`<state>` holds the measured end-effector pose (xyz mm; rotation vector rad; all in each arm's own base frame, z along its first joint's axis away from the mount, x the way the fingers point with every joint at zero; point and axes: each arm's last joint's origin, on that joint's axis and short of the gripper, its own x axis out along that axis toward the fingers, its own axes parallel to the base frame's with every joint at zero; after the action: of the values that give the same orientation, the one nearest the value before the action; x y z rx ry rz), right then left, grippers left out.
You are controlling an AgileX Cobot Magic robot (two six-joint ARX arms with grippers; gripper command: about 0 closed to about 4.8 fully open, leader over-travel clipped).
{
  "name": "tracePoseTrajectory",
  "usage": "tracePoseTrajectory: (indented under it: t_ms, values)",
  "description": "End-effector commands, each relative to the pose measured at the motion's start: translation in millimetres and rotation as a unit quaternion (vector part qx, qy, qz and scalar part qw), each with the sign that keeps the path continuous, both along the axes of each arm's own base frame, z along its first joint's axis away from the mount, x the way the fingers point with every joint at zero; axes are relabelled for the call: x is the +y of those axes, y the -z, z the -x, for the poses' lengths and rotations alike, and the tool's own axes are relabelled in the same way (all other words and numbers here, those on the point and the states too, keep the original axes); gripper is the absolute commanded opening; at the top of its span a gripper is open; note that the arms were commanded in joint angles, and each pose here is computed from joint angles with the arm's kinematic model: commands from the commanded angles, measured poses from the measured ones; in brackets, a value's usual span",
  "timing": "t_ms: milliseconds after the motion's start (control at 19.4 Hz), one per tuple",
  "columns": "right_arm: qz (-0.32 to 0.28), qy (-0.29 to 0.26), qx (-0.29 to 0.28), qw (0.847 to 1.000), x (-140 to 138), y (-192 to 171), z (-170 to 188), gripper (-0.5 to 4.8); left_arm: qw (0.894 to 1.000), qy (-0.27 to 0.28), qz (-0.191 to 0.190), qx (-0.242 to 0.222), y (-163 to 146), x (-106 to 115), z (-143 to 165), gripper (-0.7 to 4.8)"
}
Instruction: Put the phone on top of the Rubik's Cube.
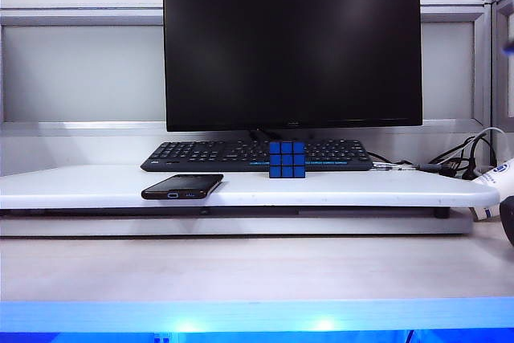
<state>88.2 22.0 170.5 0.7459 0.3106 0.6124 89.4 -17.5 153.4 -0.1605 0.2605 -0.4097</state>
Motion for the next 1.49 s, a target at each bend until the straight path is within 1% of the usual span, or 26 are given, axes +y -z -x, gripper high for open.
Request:
tracePoseTrajectory:
  t_ms: [51,309,412,618,669,772,875,978,1081,1184,1287,1442,1493]
  values:
    - [-0.012,-0.02,0.003,1.0,6.3,-5.0,-1.1,2.17,0.999,0.013,0.004,0.029,2.2,-0.5,2.5,-0.06]
    - [-0.008,-0.046,0.005,0.999,25.9,-17.7,-16.3,2.2,0.999,0.014,0.004,0.029,2.2,-0.6,2.5,-0.06]
    - [-0.005,-0.074,0.013,0.997,37.6,-23.8,-27.7,2.47,0.999,0.018,0.005,0.03,2.1,-0.8,2.6,-0.05]
    - [0.007,-0.122,0.051,0.991,66.1,-28.9,-63.4,3.32,0.999,0.019,0.006,0.029,2.1,-0.9,2.7,-0.06]
    - [0.008,-0.135,0.057,0.989,72.4,-29.4,-72.9,3.38,0.999,0.019,0.006,0.029,2.1,-0.9,2.7,-0.05]
    - [0.012,-0.164,0.08,0.983,86.7,-28.5,-96.3,3.38,0.999,0.019,0.006,0.029,2.1,-0.8,2.7,-0.06]
    - [0.017,-0.182,0.104,0.978,98.3,-25.8,-117.2,3.39,0.999,0.019,0.005,0.029,2.1,-0.8,2.7,-0.05]
    - [0.017,-0.192,0.114,0.975,106.2,-23.5,-131.8,3.39,0.999,0.019,0.005,0.029,2.1,-0.8,2.7,-0.06]
    - [0.013,-0.194,0.135,0.971,114.5,-19.6,-146.8,3.42,0.999,0.019,0.005,0.029,2.1,-0.9,2.7,-0.06]
    - [-0.004,-0.192,0.139,0.971,119.7,-15.5,-156.2,3.44,0.999,0.019,0.005,0.029,2.1,-0.9,2.7,-0.06]
    - [-0.023,-0.195,0.159,0.967,127.9,-8.3,-163.1,3.45,0.999,0.019,0.005,0.029,2.1,-0.8,2.7,-0.06]
    - [-0.018,-0.201,0.182,0.962,136.0,5.1,-169.4,3.46,0.999,0.019,0.005,0.029,2.1,-0.8,2.6,-0.05]
    - [-0.025,-0.201,0.19,0.961,138.8,8.4,-170.6,3.46,0.999,0.019,0.005,0.029,2.1,-0.9,2.7,-0.05]
